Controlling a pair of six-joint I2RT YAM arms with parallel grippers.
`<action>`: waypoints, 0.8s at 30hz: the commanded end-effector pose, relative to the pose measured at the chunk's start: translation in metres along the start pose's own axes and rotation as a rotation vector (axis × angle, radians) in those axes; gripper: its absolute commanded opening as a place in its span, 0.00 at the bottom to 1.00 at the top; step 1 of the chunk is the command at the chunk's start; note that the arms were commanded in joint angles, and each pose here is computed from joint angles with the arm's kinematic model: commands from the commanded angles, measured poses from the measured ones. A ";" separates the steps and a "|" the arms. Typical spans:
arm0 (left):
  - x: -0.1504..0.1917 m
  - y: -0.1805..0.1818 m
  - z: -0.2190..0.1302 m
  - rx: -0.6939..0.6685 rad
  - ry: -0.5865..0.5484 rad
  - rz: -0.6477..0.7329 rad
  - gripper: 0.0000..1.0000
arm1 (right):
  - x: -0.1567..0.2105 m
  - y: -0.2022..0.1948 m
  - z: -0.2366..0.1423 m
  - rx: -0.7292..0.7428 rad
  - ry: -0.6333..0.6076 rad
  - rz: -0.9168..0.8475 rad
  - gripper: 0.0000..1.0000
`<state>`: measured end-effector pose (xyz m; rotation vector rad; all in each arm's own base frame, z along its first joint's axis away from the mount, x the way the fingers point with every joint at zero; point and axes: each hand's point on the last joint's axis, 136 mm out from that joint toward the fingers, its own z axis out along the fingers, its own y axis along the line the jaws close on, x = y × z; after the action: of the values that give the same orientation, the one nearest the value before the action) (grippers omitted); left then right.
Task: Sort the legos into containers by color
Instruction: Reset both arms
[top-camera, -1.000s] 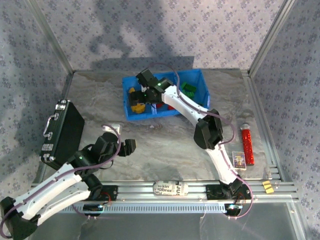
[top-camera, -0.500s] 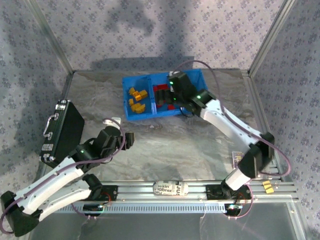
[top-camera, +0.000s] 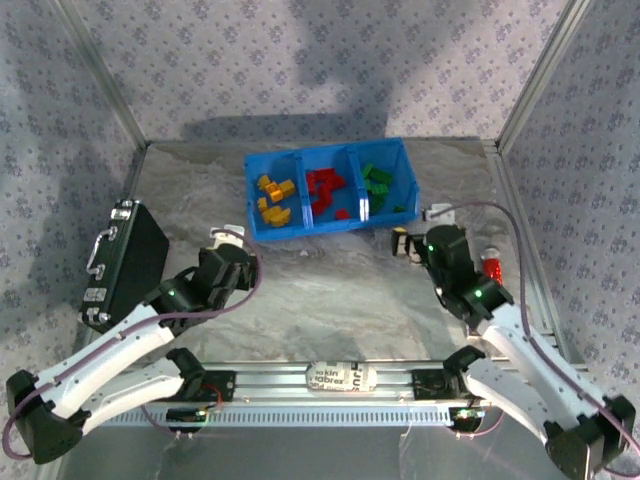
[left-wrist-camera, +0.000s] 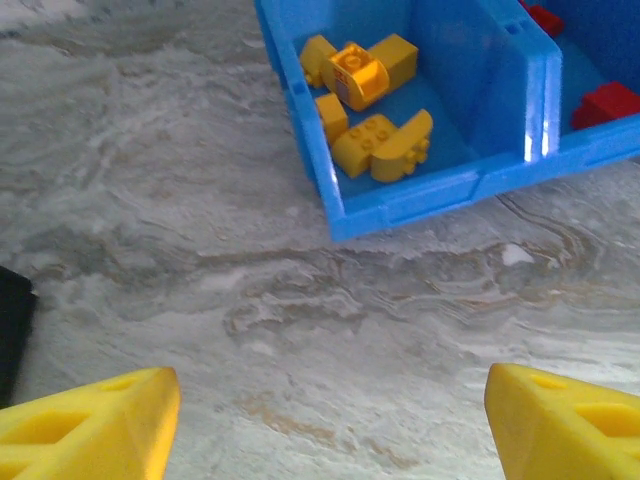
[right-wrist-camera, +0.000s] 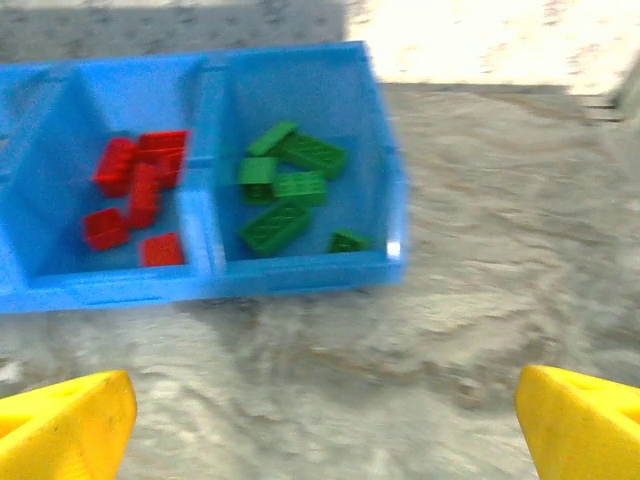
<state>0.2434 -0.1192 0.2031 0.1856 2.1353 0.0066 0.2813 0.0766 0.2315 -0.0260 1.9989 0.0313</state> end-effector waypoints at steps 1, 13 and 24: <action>-0.019 0.029 -0.008 -0.139 -0.111 0.064 0.80 | 0.011 -0.046 -0.016 0.185 -0.030 0.003 0.99; 0.017 0.100 0.024 -0.422 -0.059 0.035 0.97 | 0.074 -0.123 -0.044 0.522 -0.145 0.265 0.99; 0.060 0.124 0.045 -0.527 -0.035 0.009 1.00 | 0.096 -0.124 -0.019 0.539 -0.130 0.068 0.99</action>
<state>0.2613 0.0018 0.1358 -0.0637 2.0700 0.5451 0.2234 -0.0428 0.1574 0.4053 1.8334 -0.3748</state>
